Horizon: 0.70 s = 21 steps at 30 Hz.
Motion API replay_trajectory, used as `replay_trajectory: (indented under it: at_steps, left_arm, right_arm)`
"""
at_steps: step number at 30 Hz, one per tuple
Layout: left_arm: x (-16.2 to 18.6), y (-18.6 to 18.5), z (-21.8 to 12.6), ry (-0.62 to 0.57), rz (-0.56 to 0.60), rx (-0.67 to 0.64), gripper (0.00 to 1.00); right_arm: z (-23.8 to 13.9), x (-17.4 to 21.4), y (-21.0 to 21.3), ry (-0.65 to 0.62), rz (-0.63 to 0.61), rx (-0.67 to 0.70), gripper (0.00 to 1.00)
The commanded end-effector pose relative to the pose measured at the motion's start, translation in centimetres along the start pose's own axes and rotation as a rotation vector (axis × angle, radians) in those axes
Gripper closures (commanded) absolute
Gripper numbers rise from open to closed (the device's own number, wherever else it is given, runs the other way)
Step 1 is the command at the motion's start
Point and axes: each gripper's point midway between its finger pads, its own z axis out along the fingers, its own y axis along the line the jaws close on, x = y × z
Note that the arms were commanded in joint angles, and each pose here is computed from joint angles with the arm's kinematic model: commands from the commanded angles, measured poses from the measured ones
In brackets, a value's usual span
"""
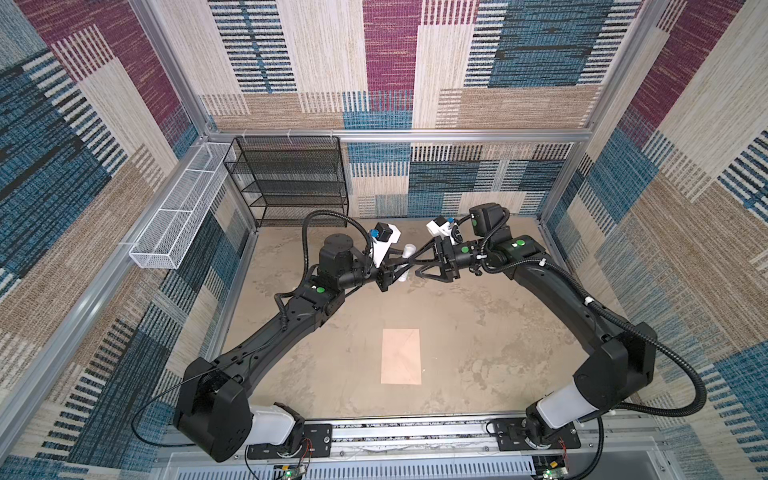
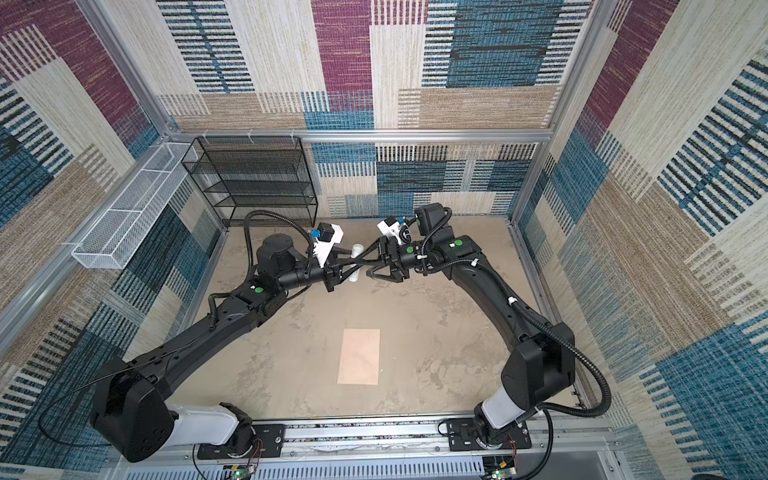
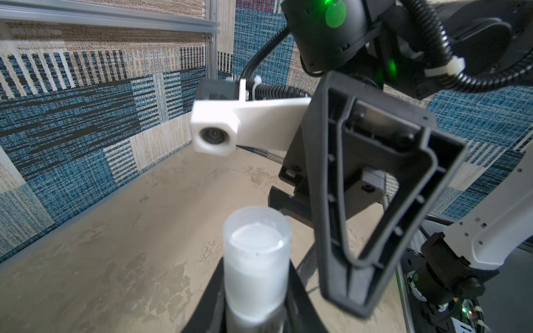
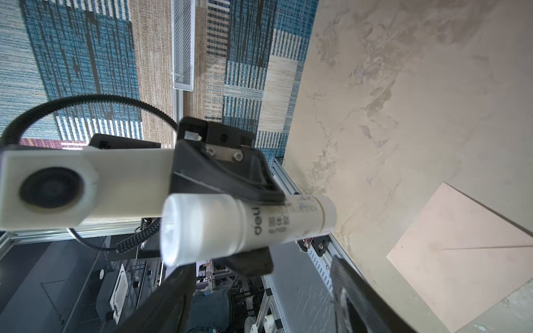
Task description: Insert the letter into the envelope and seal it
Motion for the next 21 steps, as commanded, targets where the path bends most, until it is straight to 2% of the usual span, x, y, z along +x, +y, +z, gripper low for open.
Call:
replay_trajectory:
  at_steps: [1, 11, 21]
  left_arm:
    - [-0.8, 0.0, -0.1, -0.036, 0.009, -0.004, 1.00]
    - [-0.9, 0.0, 0.5, -0.035, -0.001, 0.018, 1.00]
    - [-1.8, -0.1, 0.6, -0.054, 0.006, 0.028, 1.00]
  right_arm:
    - [-0.8, -0.4, 1.3, -0.021, -0.062, -0.031, 0.21]
    - [-2.1, -2.7, 2.5, -0.099, -0.118, 0.037, 0.19]
    - [-1.3, -3.2, 0.6, -0.089, -0.038, 0.066, 0.19]
